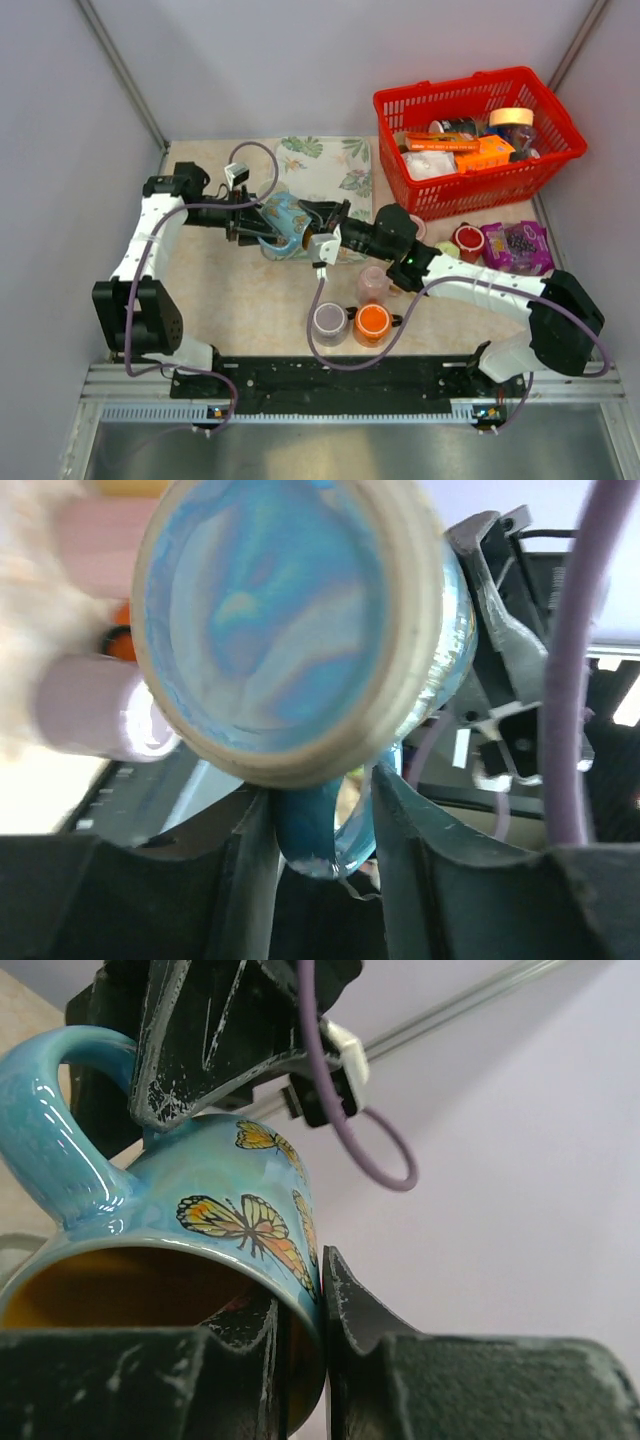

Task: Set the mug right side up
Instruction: Turn over the cup at the corner of the board, then place the cup at the corner of the board.

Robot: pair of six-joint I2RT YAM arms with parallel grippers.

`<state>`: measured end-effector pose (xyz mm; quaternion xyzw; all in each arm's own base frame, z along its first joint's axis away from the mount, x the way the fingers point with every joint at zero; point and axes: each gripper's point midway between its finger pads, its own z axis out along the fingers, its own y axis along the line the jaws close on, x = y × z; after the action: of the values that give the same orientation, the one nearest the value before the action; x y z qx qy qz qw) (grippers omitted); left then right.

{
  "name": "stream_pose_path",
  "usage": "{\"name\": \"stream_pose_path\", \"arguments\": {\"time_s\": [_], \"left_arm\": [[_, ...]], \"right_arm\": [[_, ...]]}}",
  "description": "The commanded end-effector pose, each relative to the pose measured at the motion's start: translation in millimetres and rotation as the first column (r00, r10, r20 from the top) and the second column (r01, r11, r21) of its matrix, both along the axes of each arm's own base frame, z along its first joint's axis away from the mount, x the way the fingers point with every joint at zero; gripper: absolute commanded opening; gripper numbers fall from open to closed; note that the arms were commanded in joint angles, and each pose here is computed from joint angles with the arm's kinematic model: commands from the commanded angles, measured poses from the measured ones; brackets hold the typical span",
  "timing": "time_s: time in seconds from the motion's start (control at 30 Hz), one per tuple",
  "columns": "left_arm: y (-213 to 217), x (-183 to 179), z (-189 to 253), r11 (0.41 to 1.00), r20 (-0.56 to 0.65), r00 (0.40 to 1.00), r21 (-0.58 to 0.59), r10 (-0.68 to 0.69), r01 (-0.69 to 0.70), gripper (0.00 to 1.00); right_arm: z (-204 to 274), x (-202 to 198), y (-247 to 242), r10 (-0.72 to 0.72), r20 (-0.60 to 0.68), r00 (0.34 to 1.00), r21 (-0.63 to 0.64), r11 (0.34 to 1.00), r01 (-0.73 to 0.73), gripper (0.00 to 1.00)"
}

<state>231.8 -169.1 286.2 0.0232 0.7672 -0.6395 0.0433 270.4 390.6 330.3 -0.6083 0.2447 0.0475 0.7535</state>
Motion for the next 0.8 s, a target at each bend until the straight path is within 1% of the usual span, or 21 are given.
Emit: {"name": "stream_pose_path", "arguments": {"time_s": [0.0,0.07,0.13,0.17,0.2,0.27,0.33,0.37,0.43,0.47,0.5,0.53,0.57,0.6,0.63,0.67,0.7,0.77], "left_arm": [[20.6,10.7,17.2,0.979,0.424,0.906,0.183,0.001,-0.087,0.46],[31.5,16.8,13.9,0.944,0.548,0.836,0.29,-0.027,-0.159,0.5],[44.9,24.1,11.3,0.893,0.682,0.728,0.369,-0.072,-0.257,0.53],[49.7,24.3,11.2,0.873,0.74,0.665,0.383,-0.096,-0.3,0.55],[54.8,25.4,15.4,0.852,0.794,0.597,0.386,-0.112,-0.354,0.56],[67.1,30.8,19.2,0.791,0.861,0.497,0.376,-0.107,-0.482,0.62],[84.8,38.4,33.5,0.693,0.914,0.403,0.32,-0.047,-0.645,0.7],[96.2,40.4,41.3,0.63,0.933,0.359,0.29,-0.019,-0.72,0.73],[116.5,42.1,53.9,0.511,0.951,0.307,0.24,0.048,-0.825,0.78],[128.3,42.8,59.5,0.445,0.956,0.287,0.23,0.065,-0.865,0.79],[138.9,41.7,65.6,0.383,0.958,0.273,0.221,0.085,-0.897,0.8],[153.5,41.7,69.4,0.302,0.961,0.258,0.219,0.095,-0.928,0.8],[163.7,40.2,75.1,0.237,0.961,0.243,0.208,0.131,-0.949,0.8],[176.1,38.0,79.9,0.167,0.965,0.224,0.2,0.138,-0.965,0.81],[190.9,35.8,82.6,0.082,0.968,0.207,0.197,0.143,-0.977,0.81],[195.4,32.9,87.2,0.055,0.971,0.19,0.184,0.143,-0.981,0.82],[204.0,28.1,93.1,0.003,0.976,0.162,0.163,0.147,-0.987,0.82],[212.3,20.1,98.1,-0.045,0.981,0.128,0.136,0.146,-0.99,0.84]], "right_arm": [[15.3,-2.5,-3.4,-0.018,-0.112,0.994,-0.043,0.999,0.013,0.0],[2.2,-0.6,-6.5,-0.053,-0.205,0.977,-0.128,0.991,0.027,0.0],[-8.8,1.7,-10.7,-0.099,-0.286,0.953,-0.189,0.981,0.045,0.0],[-15.8,0.7,-12.0,-0.115,-0.323,0.939,-0.219,0.975,0.044,0.0],[-25.0,-0.3,-13.5,-0.132,-0.362,0.923,-0.261,0.965,0.036,0.0],[-35.5,-4.3,-11.2,-0.151,-0.448,0.881,-0.308,0.951,0.006,0.0],[-43.6,-3.6,-7.2,-0.184,-0.538,0.822,-0.325,0.946,-0.001,0.0],[-48.7,-4.1,-3.5,-0.2,-0.579,0.791,-0.341,0.94,-0.012,0.0],[-57.5,-4.6,3.8,-0.232,-0.648,0.726,-0.355,0.935,-0.018,0.0],[-64.0,-5.9,7.7,-0.248,-0.678,0.692,-0.364,0.931,-0.023,0.0],[-67.5,-10.9,12.5,-0.247,-0.698,0.672,-0.371,0.928,-0.044,0.0],[-75.9,-18.3,16.9,-0.26,-0.718,0.646,-0.392,0.917,-0.067,0.0],[-82.9,-23.8,21.0,-0.272,-0.73,0.627,-0.409,0.909,-0.082,0.0],[-92.4,-29.8,24.9,-0.294,-0.741,0.604,-0.438,0.893,-0.102,0.0],[-97.7,-33.9,31.1,-0.318,-0.75,0.58,-0.461,0.88,-0.114,0.0],[-105.7,-37.7,35.8,-0.344,-0.757,0.556,-0.487,0.864,-0.128,0.0],[-113.2,-40.4,40.5,-0.378,-0.778,0.502,-0.502,0.855,-0.134,0.0],[-132.9,-38.6,48.6,-0.447,-0.795,0.409,-0.534,0.836,-0.125,0.0]]}}
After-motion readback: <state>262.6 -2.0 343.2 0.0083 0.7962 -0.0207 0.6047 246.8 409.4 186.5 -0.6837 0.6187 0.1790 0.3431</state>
